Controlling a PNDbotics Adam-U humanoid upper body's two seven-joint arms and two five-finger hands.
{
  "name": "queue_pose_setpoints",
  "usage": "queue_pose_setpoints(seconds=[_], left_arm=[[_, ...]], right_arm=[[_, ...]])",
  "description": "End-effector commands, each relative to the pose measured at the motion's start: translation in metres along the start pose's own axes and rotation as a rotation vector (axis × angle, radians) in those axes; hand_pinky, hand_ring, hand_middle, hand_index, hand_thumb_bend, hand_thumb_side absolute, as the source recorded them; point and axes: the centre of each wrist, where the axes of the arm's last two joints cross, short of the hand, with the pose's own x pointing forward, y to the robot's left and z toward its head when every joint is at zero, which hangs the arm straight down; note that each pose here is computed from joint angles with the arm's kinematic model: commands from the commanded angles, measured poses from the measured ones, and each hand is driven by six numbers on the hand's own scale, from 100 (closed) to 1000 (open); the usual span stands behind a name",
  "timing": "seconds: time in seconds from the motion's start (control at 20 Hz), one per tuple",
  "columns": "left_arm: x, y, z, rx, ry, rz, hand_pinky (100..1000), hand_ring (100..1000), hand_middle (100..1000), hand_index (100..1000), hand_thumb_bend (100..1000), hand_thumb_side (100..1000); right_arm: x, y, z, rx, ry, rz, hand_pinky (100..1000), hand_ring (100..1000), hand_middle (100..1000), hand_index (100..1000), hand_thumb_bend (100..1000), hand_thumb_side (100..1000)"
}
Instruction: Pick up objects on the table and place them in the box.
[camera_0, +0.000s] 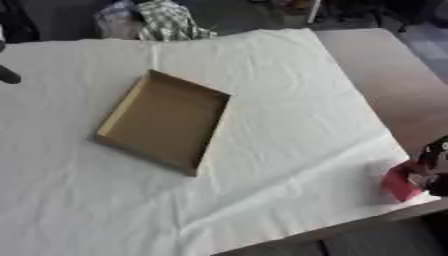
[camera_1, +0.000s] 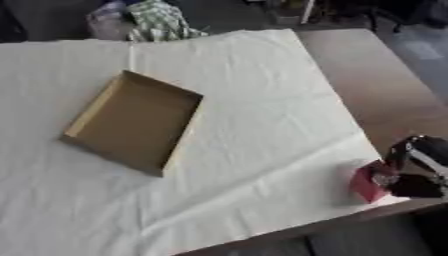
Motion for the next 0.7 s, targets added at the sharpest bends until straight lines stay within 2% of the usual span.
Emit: queue_pose_setpoints(seconds=[0.05, 0.15, 0.35, 0.55, 0.6, 0.7], left_arm=[[0.005, 0.000, -0.005, -0.019, -0.022, -0.009, 558, 725, 704, 763, 100, 656], [0.005, 0.000, -0.005, -0.023, -0.021, -0.009, 557, 725, 704, 763, 100, 656], [0.005, 0.000, -0.004, -0.025, -0.017, -0.009, 557, 726, 705, 763, 100, 656], [0.004, 0.000, -0.004, -0.028, -0.015, -0.009, 557, 726, 706, 763, 100, 655], [0.004, 0.000, -0.004, -0.030, -0.013, -0.009, 556, 726, 706, 762, 100, 655], [0.004, -0.001, -0.003, -0.033, -0.011, -0.009, 556, 727, 706, 762, 100, 655]], right_arm=[[0.002, -0.009, 0.001, -0.005, -0.013, 0.019, 893, 845, 489, 587, 123, 382], [0.003, -0.010, 0.001, -0.003, -0.022, -0.005, 888, 822, 480, 579, 100, 349], [0.006, -0.013, 0.002, -0.014, -0.045, -0.038, 882, 799, 472, 572, 100, 356], [0.009, -0.019, 0.003, -0.039, -0.062, -0.049, 881, 785, 459, 557, 100, 318], [0.010, -0.019, 0.003, -0.042, -0.066, -0.050, 880, 779, 453, 551, 100, 298], [0.011, -0.020, 0.003, -0.048, -0.071, -0.057, 874, 754, 433, 530, 100, 191]])
